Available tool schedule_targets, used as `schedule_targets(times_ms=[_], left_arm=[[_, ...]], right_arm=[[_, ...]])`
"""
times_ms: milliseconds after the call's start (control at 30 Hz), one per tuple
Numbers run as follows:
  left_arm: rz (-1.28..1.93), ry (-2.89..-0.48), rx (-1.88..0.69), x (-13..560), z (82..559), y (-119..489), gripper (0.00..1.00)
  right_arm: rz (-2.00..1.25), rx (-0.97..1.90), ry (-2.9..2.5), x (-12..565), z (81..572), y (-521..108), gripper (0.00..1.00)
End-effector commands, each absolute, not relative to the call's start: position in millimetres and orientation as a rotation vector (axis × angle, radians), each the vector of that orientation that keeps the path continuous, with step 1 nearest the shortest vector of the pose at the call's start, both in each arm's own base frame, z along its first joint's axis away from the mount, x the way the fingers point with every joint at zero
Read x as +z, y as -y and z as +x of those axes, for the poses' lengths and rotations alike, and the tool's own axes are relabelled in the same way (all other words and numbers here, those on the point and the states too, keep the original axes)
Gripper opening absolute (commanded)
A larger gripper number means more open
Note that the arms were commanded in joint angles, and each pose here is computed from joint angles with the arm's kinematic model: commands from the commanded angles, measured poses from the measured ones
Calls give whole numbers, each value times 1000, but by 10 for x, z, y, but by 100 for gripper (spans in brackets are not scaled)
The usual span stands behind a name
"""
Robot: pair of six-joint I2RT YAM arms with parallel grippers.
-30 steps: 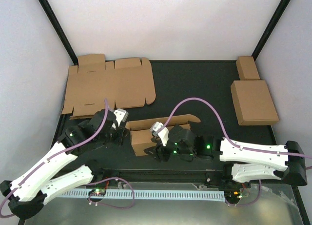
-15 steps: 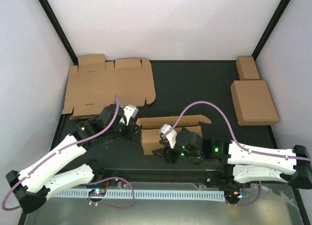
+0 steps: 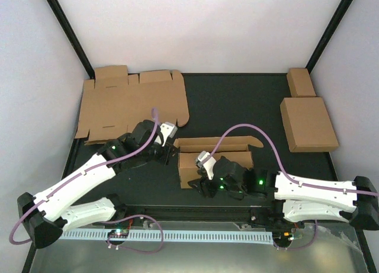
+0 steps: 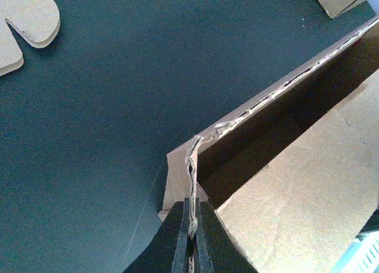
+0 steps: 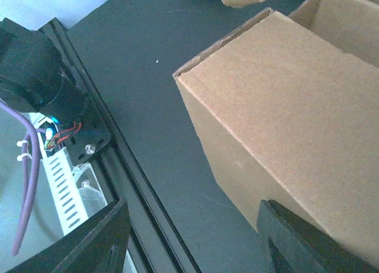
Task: Fold the paper box
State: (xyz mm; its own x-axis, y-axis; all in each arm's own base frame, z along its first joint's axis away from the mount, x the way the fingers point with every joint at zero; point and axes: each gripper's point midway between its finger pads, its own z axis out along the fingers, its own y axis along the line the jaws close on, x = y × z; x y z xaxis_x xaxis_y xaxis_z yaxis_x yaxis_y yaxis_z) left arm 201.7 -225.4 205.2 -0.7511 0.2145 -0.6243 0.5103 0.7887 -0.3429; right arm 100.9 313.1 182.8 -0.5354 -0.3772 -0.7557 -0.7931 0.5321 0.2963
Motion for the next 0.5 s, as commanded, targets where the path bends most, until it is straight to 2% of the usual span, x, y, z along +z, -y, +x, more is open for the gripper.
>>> schedule_targets(times_ms=[0, 333, 467], left_arm=[[555, -2343, -720, 2223, 2014, 2282, 2], [567, -2342, -723, 2222, 2007, 2289, 1], [561, -2348, -722, 2245, 2004, 2282, 2]], right_arm=[[-918, 857, -2110, 1842, 1088, -3192, 61], [-914, 860, -2062, 1783, 1219, -3342, 50], [-878, 796, -2065, 1707, 1343, -3350, 42]])
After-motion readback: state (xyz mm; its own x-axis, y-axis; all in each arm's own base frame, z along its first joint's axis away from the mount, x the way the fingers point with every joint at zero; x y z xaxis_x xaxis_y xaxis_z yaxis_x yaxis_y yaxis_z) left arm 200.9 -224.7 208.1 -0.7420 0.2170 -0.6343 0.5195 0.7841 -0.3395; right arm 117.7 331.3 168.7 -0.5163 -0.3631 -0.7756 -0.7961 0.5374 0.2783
